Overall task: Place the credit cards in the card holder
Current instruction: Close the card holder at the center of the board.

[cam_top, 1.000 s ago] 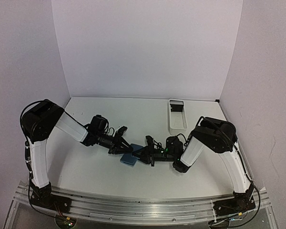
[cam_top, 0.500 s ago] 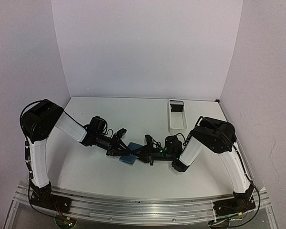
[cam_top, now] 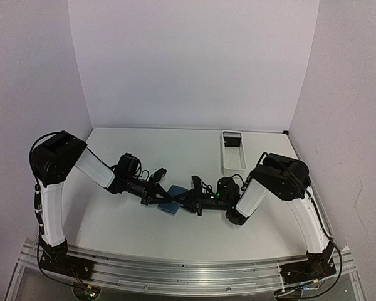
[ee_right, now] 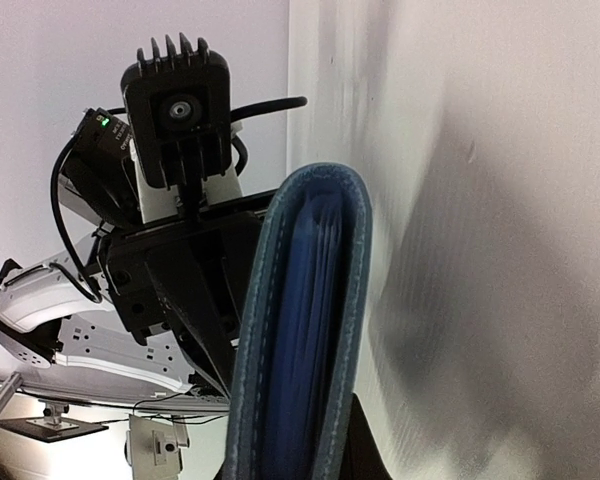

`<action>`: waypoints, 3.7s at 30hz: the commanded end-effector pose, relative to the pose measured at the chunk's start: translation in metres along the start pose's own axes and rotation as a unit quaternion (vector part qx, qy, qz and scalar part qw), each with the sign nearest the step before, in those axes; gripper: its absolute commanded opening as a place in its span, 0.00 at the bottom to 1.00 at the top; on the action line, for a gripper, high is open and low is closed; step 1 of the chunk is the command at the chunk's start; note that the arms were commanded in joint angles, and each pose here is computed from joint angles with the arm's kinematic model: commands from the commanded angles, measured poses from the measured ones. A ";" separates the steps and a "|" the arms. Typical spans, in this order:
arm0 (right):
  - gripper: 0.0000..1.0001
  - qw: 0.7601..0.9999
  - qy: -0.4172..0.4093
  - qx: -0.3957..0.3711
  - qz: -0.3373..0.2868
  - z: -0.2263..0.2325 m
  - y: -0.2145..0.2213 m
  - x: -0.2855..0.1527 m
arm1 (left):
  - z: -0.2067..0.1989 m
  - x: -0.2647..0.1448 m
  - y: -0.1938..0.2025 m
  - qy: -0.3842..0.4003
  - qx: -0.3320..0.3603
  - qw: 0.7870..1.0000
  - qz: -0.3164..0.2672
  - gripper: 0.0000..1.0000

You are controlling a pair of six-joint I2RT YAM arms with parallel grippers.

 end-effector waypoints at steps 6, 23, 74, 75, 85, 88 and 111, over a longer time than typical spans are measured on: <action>0.00 1.000 -0.010 -0.002 -0.029 -0.012 -0.010 0.004 | 0.004 0.016 0.008 0.003 0.003 1.000 0.011 0.00; 0.48 1.000 -0.003 0.011 -0.025 -0.015 -0.008 0.000 | 0.015 0.015 0.005 -0.036 -0.019 0.999 0.003 0.00; 0.00 0.986 -0.040 0.057 -0.149 0.009 -0.012 -0.003 | -0.003 0.032 -0.011 -0.032 0.024 0.999 -0.016 0.01; 0.00 0.986 -0.039 0.058 -0.150 0.009 -0.011 -0.004 | -0.003 0.031 -0.011 -0.032 0.023 0.999 -0.015 0.00; 0.29 0.991 -0.030 0.027 -0.125 0.011 -0.009 -0.003 | -0.006 0.027 -0.022 -0.048 0.034 0.998 0.006 0.00; 0.38 0.991 -0.021 0.016 -0.133 0.009 -0.010 -0.011 | -0.005 0.024 -0.021 -0.071 0.050 0.996 0.031 0.00; 0.00 0.989 0.140 -0.039 0.024 -0.019 0.000 -0.005 | -0.027 0.014 -0.044 -0.056 0.123 0.987 0.082 0.00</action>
Point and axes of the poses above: each gripper's point midway between its finger pads, its own x axis out along the fingers, its own z axis along the line the jaws close on, y = z × x, the point moved 10 cm from there along -x, back along the fingers, and after that the axes turned 15 degrees about x, right-handed, at the moved point
